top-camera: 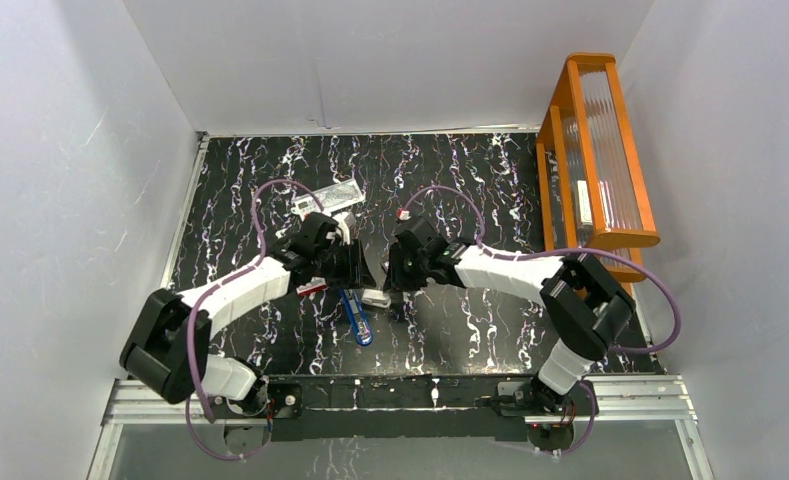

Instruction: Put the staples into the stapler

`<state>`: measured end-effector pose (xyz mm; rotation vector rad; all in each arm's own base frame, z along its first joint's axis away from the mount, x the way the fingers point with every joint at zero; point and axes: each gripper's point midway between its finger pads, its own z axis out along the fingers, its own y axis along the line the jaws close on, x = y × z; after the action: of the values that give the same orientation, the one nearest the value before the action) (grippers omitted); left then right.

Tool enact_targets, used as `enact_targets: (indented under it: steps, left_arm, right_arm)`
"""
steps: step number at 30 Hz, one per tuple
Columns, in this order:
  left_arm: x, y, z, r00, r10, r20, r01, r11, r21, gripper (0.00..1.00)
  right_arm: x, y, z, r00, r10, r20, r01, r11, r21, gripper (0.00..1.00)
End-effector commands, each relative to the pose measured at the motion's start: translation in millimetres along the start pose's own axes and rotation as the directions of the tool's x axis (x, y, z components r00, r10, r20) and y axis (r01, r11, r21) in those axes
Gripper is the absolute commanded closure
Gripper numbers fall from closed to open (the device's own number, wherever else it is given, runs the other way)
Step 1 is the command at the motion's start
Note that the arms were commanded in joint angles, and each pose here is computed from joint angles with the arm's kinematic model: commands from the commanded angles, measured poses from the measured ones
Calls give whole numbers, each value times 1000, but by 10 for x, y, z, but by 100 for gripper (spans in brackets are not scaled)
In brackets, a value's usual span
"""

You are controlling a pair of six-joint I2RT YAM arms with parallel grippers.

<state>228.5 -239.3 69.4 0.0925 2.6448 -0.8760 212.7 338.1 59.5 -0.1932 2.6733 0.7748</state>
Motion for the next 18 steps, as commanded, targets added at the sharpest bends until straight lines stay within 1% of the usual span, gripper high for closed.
enact_targets:
  steps: [1, 3, 6, 7, 8, 9, 11, 14, 16, 18]
  left_arm:
    - [-418, -208, -372, 976, 121, 181, -119, 993, -20, 59]
    - [-506, -182, -531, 962, 142, 232, -129, 989, -71, 59]
    - [-604, -106, -788, 937, 153, 315, -111, 983, -145, 58]
    - [-615, -74, -879, 928, 145, 343, -92, 982, -166, 58]
    - [-651, 1, -993, 912, 118, 392, -38, 978, -205, 58]
    - [-686, 41, -1155, 882, 82, 464, 22, 976, -215, 57]
    - [-670, 100, -1347, 832, 13, 555, 111, 975, -190, 52]
    - [-645, 258, -1643, 742, -48, 669, 224, 958, -180, 45]
    - [-628, 359, -1806, 695, -57, 717, 275, 942, -191, 40]
    - [-615, 440, -1930, 668, -45, 742, 303, 928, -217, 35]
  right_arm:
    - [-374, 340, -355, 983, -126, 132, 139, 986, -88, 70]
    - [-425, 441, -498, 975, -142, 172, 165, 977, -132, 68]
    - [-364, 537, -654, 966, -183, 182, 216, 959, -184, 63]
    - [-311, 575, -684, 959, -217, 185, 250, 950, -185, 56]
    - [-234, 598, -702, 949, -254, 186, 284, 945, -160, 50]
    - [-177, 574, -698, 940, -282, 190, 305, 946, -105, 46]
    - [-21, 528, -684, 932, -325, 160, 333, 942, -32, 42]
    - [128, 535, -648, 928, -345, 140, 344, 938, 28, 35]
    - [239, 575, -595, 924, -362, 121, 358, 932, 56, 29]
    - [370, 620, -510, 918, -388, 84, 381, 920, 89, 23]
